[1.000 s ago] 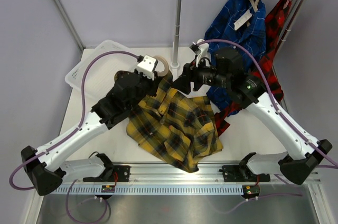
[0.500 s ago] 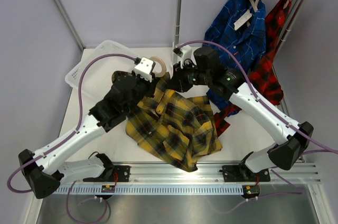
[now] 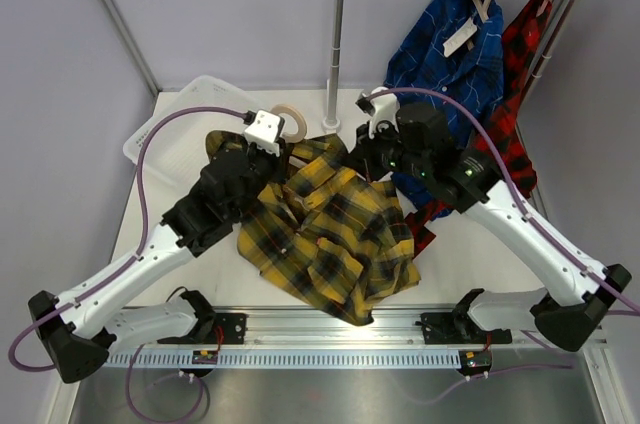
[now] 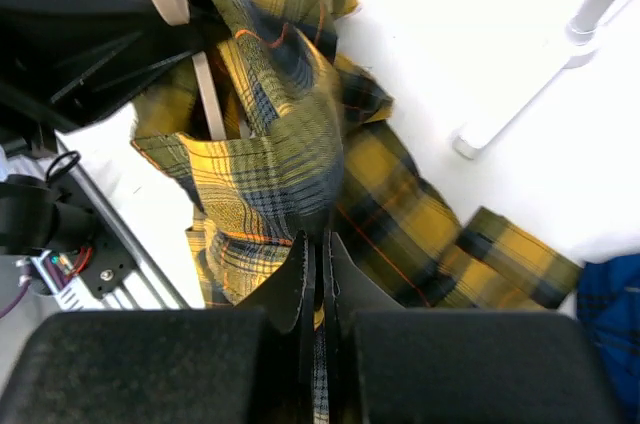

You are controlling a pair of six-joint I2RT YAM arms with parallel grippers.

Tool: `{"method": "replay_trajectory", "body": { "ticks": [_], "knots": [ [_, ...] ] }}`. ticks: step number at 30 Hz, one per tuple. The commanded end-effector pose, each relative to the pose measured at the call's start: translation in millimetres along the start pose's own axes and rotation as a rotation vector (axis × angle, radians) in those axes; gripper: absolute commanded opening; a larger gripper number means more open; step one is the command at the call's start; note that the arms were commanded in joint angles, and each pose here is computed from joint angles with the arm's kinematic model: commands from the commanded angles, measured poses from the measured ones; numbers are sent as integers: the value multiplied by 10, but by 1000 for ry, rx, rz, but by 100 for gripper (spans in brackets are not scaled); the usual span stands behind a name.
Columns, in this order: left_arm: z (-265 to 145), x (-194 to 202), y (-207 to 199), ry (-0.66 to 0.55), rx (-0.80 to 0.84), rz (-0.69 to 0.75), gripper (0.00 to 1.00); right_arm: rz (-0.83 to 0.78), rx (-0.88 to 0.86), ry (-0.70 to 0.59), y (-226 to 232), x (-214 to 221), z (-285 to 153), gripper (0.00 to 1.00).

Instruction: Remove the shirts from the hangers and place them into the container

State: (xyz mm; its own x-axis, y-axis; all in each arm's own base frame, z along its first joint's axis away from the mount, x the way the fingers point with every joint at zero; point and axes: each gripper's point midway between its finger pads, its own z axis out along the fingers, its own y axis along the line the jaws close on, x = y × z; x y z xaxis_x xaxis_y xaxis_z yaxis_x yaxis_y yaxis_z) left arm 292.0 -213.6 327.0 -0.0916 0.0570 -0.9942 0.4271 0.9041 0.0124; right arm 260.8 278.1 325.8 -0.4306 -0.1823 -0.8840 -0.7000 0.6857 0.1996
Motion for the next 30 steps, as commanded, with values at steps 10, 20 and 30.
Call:
{"method": "replay_trajectory", "body": {
  "ticks": [10,20,30],
  "knots": [
    [-111,-380,310,-143,-90,1,0,29,448,8,-970,114,-706,28],
    [51,-231,288,-59,-123,-56,0,54,263,-64,-297,-173,-542,59],
    [24,-151,564,-36,-305,-111,0,30,314,-14,445,-77,17,66]
  ]
}}
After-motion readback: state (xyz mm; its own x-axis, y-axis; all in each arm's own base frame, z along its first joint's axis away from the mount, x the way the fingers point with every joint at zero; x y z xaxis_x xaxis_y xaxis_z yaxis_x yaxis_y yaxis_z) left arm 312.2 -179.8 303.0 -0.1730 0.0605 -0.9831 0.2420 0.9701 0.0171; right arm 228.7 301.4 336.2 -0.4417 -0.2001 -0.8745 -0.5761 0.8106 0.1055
